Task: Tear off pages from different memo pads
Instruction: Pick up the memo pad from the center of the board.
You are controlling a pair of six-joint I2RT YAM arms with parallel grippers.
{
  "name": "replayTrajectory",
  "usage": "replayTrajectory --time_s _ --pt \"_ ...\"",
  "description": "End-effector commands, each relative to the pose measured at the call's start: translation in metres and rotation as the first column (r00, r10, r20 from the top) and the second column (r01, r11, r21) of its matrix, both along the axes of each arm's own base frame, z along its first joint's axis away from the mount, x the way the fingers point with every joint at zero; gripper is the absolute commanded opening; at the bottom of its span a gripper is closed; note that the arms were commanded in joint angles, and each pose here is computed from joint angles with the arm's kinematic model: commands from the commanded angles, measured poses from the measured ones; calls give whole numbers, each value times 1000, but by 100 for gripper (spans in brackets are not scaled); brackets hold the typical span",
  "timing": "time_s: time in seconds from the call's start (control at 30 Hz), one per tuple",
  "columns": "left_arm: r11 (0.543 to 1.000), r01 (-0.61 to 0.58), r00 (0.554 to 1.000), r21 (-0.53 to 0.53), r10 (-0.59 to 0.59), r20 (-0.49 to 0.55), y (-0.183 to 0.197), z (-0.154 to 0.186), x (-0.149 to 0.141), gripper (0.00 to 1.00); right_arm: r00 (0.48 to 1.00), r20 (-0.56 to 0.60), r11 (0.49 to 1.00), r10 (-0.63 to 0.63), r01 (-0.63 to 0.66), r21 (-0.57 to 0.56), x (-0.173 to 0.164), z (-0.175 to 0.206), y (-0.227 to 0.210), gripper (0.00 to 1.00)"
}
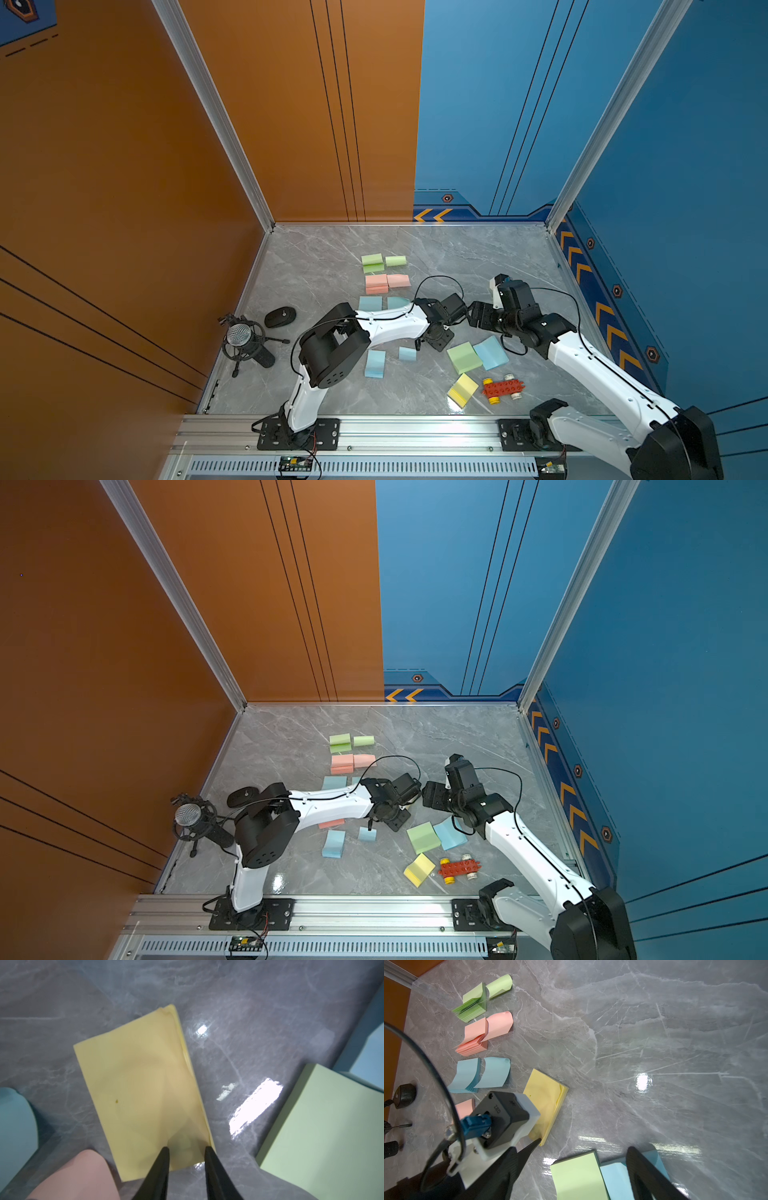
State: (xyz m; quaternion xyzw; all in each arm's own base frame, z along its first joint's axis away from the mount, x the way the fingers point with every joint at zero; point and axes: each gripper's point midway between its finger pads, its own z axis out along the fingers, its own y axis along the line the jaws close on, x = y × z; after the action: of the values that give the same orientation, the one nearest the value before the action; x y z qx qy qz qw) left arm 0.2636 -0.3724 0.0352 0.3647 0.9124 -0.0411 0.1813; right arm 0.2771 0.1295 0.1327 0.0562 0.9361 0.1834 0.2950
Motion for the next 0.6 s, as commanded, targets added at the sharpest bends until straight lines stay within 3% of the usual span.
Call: replayTrajectory --time_s 0.0,0.37,0.57 --pt "1000 -16 1000 8 16 27 -5 1 4 33 1000 15 1000 8 -8 -2 1 11 -1 85" --pt "997 -39 998 -65 42 51 -7 34 7 35 999 16 1000 31 -31 -1 1 12 2 84" --pt "987 -81 997 -135 79 -18 -8 43 3 48 999 8 999 39 -39 -7 1 11 2 84"
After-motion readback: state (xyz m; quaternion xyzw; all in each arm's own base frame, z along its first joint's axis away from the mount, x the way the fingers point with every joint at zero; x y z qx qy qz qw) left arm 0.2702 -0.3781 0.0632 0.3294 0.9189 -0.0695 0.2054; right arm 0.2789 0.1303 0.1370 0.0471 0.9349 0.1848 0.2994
